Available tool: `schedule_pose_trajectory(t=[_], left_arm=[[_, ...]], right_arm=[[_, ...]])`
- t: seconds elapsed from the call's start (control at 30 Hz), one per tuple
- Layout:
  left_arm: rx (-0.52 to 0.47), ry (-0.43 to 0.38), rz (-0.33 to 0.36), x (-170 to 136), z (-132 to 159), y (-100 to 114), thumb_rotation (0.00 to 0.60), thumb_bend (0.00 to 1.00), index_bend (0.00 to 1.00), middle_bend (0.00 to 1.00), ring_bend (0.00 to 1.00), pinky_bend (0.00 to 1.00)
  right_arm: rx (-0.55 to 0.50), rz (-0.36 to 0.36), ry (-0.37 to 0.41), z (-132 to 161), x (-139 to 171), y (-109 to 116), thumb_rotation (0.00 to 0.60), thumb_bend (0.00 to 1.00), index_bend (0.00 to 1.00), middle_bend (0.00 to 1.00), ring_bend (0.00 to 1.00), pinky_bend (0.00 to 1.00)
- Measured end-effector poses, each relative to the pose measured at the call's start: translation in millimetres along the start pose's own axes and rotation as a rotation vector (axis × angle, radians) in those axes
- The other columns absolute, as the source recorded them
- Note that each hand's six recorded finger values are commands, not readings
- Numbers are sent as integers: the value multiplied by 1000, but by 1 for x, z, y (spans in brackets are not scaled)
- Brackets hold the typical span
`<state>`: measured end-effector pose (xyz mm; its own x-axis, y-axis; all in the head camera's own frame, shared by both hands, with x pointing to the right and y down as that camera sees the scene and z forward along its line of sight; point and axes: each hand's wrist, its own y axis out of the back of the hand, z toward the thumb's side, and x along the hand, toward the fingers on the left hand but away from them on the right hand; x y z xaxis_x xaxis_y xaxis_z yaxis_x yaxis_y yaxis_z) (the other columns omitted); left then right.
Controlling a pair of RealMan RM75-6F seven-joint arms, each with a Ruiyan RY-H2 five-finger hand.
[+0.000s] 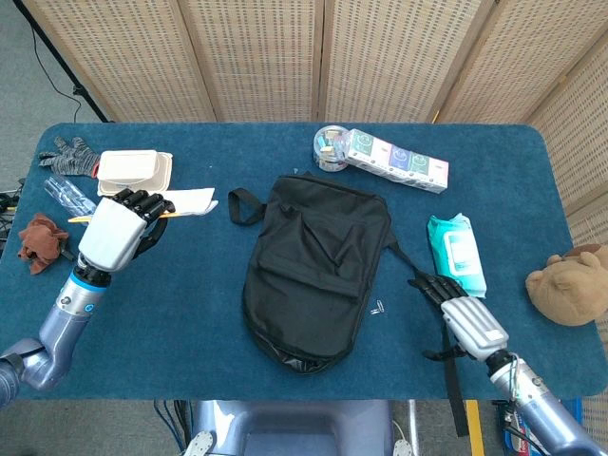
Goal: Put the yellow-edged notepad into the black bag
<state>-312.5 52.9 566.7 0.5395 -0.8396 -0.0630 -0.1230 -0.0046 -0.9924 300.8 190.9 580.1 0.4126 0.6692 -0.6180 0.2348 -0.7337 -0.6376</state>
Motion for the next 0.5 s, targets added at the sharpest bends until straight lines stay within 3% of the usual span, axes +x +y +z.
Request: schedule_pose_trajectory(t=[0.2,0.5], left_arm=[[-24,-62,66,-6,7,16,600,650,748,645,563,676],[-33,-92,86,-17,7,14,600,649,748,645,563,676]], right_arm=[[-32,85,92,38,-33,-27,600,0,123,65,0,0],[-41,159,158,82,-64,-65,600,0,141,82,8,0]])
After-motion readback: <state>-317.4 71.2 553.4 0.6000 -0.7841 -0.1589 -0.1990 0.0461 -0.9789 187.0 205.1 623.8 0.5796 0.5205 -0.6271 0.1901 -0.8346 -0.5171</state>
